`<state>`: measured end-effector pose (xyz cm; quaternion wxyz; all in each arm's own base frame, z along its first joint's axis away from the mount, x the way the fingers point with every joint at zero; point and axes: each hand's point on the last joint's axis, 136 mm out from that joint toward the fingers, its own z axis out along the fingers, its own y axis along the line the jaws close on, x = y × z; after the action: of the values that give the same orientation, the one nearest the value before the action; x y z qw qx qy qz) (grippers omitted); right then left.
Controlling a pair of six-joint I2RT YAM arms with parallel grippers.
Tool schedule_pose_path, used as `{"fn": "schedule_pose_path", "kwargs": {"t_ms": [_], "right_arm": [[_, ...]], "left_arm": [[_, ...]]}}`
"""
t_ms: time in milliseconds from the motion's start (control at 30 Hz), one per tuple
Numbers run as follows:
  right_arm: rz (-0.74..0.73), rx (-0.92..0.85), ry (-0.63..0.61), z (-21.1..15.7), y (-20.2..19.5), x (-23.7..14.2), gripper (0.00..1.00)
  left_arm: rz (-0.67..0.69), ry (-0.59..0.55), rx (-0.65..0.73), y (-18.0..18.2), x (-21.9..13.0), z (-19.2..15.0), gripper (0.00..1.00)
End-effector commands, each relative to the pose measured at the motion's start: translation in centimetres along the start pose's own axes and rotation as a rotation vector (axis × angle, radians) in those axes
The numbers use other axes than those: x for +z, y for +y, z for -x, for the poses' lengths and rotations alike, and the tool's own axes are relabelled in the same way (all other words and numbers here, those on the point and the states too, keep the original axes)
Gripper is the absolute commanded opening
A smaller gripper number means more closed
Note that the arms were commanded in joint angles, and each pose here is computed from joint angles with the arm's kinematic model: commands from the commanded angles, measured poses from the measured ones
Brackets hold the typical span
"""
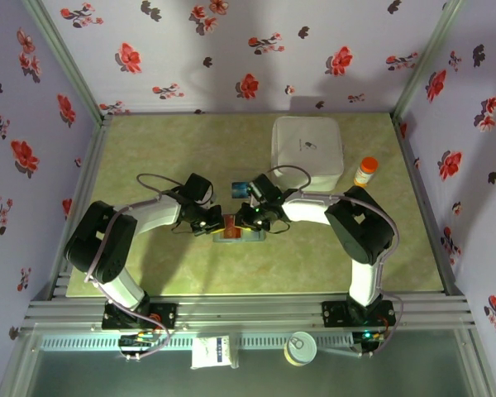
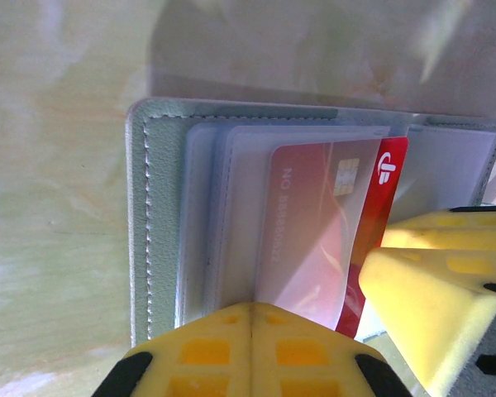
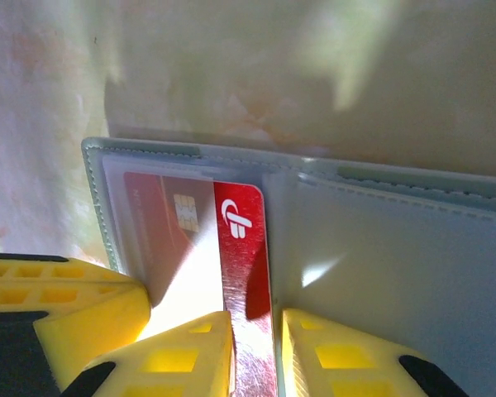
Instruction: Take the credit cards out of the card holder
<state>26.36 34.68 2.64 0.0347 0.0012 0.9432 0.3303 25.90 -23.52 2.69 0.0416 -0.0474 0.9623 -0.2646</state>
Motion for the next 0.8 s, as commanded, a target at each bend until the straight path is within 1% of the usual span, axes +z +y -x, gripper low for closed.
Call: {"fn": "schedule_pose_path", "kwargs": {"t_ms": [0,300,767], "right_arm": [[0.078,0.029,-0.010,0.2,1.3,-0.5,0.23],[0.193,0.050,-0.037,0.8,2.8,-1.4,0.19],[0.133,0.061,-0.051,0.5,0.9,-1.6,0.10]], "left_arm": [[0.049,0.022,-0.003,1.0,0.4,-0.3,0.00],[0.048,0.016,-0.005,1.0,0.4,-0.2,0.00],[0.050,0.019,-0.002,1.1,0.3,-0.4,0.00]]}}
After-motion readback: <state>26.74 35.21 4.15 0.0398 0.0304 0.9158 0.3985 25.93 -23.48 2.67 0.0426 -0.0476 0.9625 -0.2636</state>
